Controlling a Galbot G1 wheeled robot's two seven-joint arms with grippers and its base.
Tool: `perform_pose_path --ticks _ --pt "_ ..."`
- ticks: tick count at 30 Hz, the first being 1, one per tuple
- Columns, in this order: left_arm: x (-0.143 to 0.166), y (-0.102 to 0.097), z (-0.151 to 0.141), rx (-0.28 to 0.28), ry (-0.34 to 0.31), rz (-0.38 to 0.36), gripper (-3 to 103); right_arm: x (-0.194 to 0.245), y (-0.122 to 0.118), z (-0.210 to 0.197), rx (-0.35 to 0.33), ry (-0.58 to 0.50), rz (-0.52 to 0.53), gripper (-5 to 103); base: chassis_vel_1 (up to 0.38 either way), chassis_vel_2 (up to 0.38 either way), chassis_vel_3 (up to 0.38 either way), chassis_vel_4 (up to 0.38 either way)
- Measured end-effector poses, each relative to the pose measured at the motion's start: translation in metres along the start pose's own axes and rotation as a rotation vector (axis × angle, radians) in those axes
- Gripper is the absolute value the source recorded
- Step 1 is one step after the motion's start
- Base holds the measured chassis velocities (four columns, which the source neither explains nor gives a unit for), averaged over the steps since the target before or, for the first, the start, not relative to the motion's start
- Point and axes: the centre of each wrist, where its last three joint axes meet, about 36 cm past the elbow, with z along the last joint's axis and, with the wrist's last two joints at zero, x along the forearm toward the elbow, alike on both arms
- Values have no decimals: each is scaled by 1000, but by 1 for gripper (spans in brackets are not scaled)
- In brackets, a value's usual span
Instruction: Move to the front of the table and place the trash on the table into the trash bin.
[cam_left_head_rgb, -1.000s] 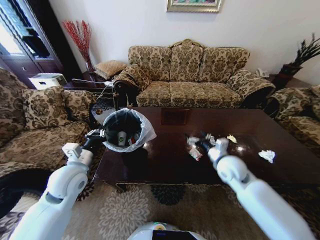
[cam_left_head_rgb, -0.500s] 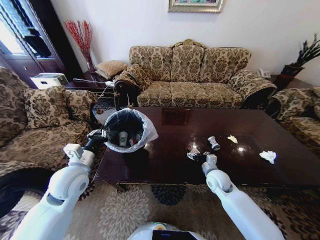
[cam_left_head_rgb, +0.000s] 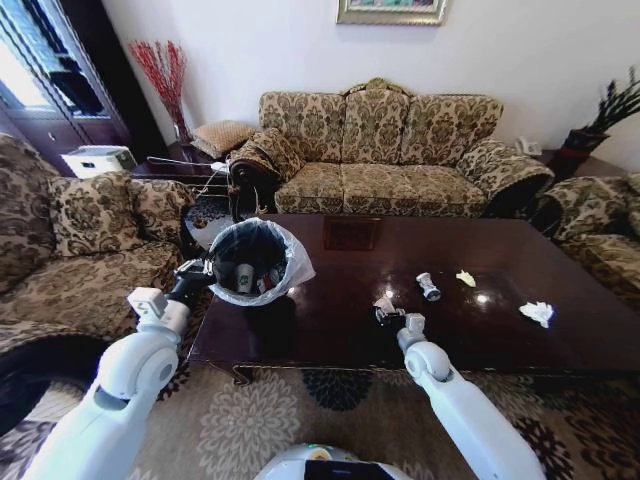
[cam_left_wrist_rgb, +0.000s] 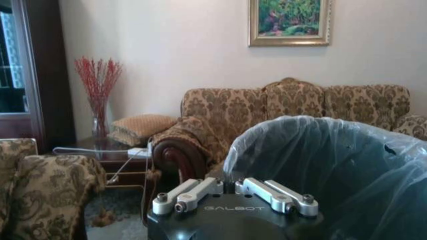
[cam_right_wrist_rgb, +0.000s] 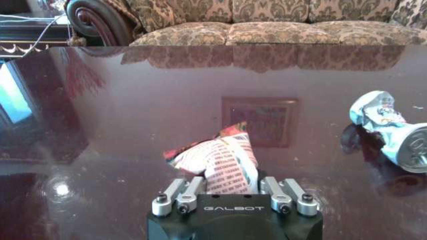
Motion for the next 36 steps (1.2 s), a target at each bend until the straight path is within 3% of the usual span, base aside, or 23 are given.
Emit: perform_pose_path --ticks 3,4,11,13,17,18,20,22,24,27,28,30,33,36 --pt "0 0 0 0 -1 0 3 3 1 0 2 -3 1 29 0 0 0 0" --pt "0 -1 -1 0 -3 1 3 5 2 -1 3 -6 2 22 0 0 0 0" --pt "2 -2 -2 0 -8 3 3 9 5 -6 27 -52 31 13 -34 -31 -32 -36" --pt "3 -2 -3 0 -9 6 3 14 10 -23 37 -108 29 12 -66 -76 -59 -68" --pt "4 -5 -3 -1 -5 19 3 44 21 -117 58 -323 -89 12 -70 -81 -92 -76" --pt "4 -5 -3 -1 -5 19 3 44 21 -117 58 -323 -89 12 -72 -80 -103 -79" --pt "3 -6 -2 0 -4 35 3 57 29 -165 63 -385 -177 12 -71 -68 -94 -72" --pt "3 -7 -2 -1 -3 39 3 60 32 -180 68 -405 -207 12 -76 -55 -81 -71" --pt "5 -8 -2 0 -4 47 3 70 57 -235 86 -461 -362 12 -29 -27 -12 -19" --pt "6 -9 -2 2 -4 47 3 75 74 -255 94 -463 -446 12 0 0 0 0" --pt "7 -10 -1 5 -3 45 3 84 99 -280 110 -482 -536 12 0 0 0 0" --pt "7 -10 -1 5 -2 44 3 88 110 -287 118 -485 -569 12 0 0 0 0" --pt "8 -10 -1 10 -4 39 3 102 161 -285 172 -446 -709 12 0 0 0 0" --pt "8 -10 -1 11 -4 38 3 104 170 -282 187 -436 -733 12 0 0 0 0"
